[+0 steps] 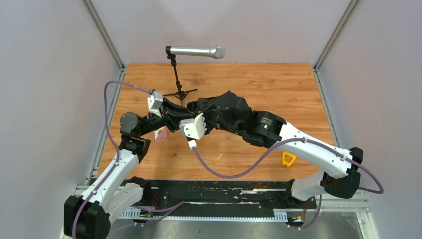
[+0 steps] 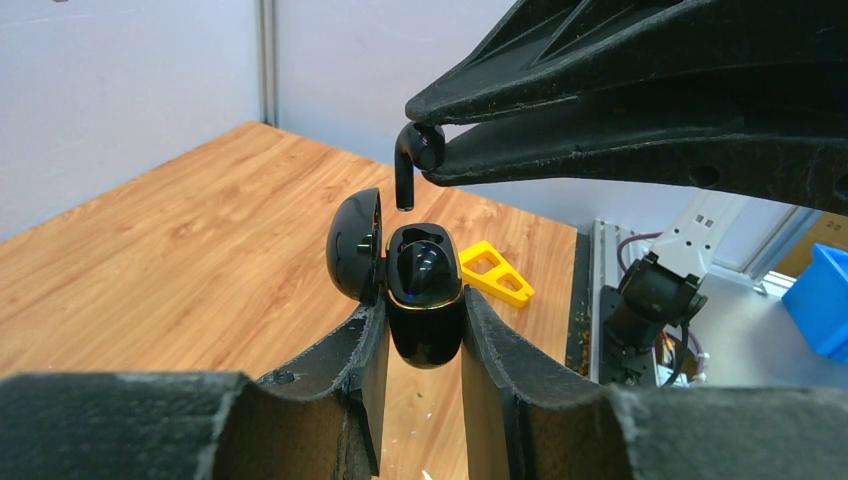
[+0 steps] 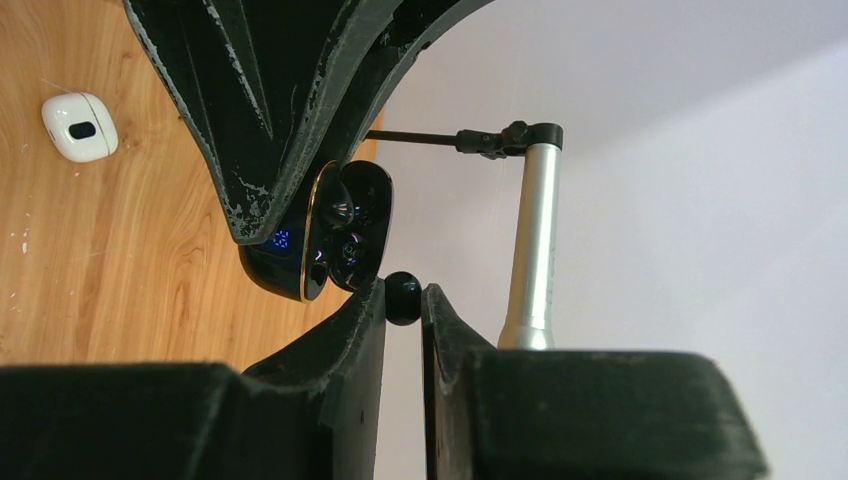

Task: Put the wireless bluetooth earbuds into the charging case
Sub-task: Place the earbud in the charging case.

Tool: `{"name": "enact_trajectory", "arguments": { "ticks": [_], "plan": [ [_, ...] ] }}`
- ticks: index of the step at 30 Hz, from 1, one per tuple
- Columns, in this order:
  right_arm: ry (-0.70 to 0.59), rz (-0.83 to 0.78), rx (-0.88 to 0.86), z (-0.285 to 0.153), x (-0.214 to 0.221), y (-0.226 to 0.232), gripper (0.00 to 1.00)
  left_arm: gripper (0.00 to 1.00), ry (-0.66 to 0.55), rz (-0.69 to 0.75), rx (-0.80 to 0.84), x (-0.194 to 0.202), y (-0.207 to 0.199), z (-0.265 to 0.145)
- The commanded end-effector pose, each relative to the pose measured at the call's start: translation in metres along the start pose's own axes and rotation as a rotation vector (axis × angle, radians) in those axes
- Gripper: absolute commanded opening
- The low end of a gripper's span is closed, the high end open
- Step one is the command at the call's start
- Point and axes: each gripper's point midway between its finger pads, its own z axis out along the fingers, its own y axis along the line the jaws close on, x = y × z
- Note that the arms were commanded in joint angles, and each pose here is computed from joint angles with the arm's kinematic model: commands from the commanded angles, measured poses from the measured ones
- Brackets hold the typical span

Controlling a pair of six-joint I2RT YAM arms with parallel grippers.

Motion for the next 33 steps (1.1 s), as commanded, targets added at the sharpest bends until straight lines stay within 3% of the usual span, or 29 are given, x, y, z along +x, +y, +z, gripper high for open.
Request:
{"name": "enact_trajectory", "arguments": {
  "ticks": [1, 33],
  "plan": [
    [-0.016, -0.012, 0.036, -0.012, -0.004, -0.010, 0.00, 0.00, -0.056, 0.061, 0.019, -0.027, -0.009, 0.003],
    [-0.022, -0.011, -0.054, -0.005, -0.004, 0.012, 0.00, 0.00, -0.062, 0.065, 0.013, -0.025, -0.008, 0.003]
  ]
}}
